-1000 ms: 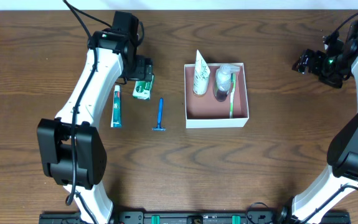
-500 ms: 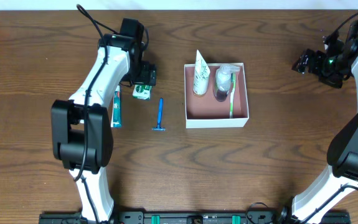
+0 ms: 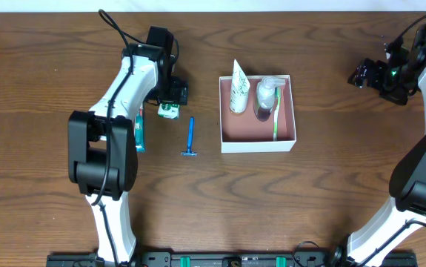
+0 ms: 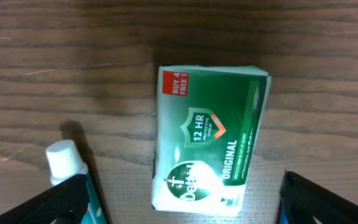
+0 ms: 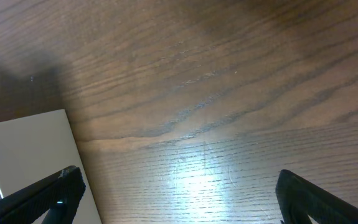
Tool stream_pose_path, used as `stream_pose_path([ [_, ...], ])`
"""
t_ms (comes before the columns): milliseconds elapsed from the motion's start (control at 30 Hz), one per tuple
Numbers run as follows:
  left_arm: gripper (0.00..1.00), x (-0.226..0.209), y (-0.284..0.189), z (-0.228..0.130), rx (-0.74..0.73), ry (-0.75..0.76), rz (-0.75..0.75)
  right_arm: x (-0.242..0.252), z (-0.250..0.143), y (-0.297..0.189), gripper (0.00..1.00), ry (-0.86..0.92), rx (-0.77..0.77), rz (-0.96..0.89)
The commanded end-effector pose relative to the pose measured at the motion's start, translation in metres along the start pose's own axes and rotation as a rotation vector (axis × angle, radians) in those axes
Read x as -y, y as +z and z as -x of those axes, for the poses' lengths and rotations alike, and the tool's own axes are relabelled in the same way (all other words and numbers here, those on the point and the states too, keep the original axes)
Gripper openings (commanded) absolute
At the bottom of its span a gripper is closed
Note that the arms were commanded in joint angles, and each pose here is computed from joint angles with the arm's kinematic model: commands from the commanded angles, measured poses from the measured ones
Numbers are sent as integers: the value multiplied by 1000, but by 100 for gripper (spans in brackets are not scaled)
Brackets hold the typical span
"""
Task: Pack container
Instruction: 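Lower the left gripper around the soap box and close on it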
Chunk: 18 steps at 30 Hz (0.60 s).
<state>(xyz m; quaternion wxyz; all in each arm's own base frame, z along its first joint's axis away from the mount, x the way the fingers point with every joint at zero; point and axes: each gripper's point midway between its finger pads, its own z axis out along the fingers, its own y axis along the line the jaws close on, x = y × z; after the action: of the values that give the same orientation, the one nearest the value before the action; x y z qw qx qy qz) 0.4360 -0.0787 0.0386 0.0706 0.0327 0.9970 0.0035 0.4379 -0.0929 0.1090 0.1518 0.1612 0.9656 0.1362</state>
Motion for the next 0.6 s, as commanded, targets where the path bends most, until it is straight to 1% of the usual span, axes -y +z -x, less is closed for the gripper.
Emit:
stream_pose_path([
  [0, 98, -1, 10, -2, -26, -2, -7, 0, 7, -6, 99, -10, 23, 0],
  [567, 98, -2, 22, -11, -41, 3, -5, 0, 7, -6, 99, -10, 22, 0],
])
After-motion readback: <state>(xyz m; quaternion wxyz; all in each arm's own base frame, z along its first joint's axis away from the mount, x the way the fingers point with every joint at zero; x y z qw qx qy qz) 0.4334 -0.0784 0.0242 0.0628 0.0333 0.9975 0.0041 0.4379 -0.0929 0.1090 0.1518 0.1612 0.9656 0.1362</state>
